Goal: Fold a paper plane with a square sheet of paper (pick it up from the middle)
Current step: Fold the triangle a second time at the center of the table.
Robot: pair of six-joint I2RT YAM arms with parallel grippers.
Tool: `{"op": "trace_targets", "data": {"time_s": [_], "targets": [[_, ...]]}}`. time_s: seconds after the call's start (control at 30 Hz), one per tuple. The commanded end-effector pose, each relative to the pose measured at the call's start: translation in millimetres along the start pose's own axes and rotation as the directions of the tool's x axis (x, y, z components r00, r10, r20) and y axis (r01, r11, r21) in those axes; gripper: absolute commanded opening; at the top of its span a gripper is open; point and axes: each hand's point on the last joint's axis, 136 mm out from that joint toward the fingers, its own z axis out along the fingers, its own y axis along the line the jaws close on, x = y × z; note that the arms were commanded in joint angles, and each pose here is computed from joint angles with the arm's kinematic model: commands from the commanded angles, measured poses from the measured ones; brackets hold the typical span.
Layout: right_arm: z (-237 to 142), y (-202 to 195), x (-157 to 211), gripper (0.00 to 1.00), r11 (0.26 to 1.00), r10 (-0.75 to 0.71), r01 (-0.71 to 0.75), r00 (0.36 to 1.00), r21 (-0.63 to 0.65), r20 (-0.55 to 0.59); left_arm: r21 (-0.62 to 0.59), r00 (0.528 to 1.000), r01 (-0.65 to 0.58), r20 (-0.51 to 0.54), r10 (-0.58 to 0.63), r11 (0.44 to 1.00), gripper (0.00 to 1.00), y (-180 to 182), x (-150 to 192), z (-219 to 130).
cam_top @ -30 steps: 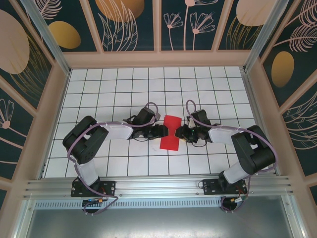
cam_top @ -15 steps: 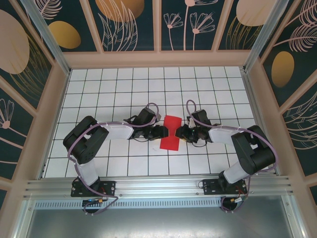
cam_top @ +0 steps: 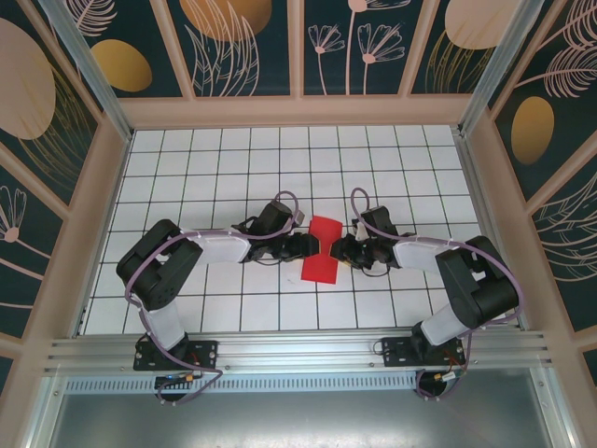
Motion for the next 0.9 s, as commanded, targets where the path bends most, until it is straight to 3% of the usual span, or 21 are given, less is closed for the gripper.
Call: {"op": "trace_targets", "data": {"time_s": [0.0, 0.47, 0.57, 0.73, 0.87], "targets": [[-2.4, -2.9, 5.2, 0.37, 1.000, -0.013, 0.013, 1.000, -0.003, -0.017, 0.043, 1.000, -0.012, 0.017, 0.011, 0.999, 0.50, -13.8, -4.3, -2.5], [-1.8, -1.4, 3.7, 0.38, 0.999, -0.034, 0.034, 0.999, -0.001, -0.025, 0.082, 1.000, 0.004, 0.016, -0.005, 0.997, 0.41, -14.0, -24.7, 8.8], [-1.5, -0.9, 3.4, 0.38, 0.999, -0.037, 0.037, 0.999, -0.003, -0.031, 0.090, 1.000, 0.007, 0.009, -0.008, 0.996, 0.35, -12.3, -27.4, 11.5], [-10.2, 8.4, -3.3, 0.40, 0.998, -0.060, 0.060, 0.998, -0.009, 0.003, 0.088, 1.000, 0.010, 0.013, -0.011, 0.996, 0.17, -11.1, -29.8, 11.2], [-27.8, 20.8, -10.1, 0.47, 0.995, -0.103, 0.103, 0.993, 0.002, 0.062, 0.087, 0.999, 0.022, 0.043, -0.026, 0.996, 0.08, -11.7, -29.9, 2.8]]}}
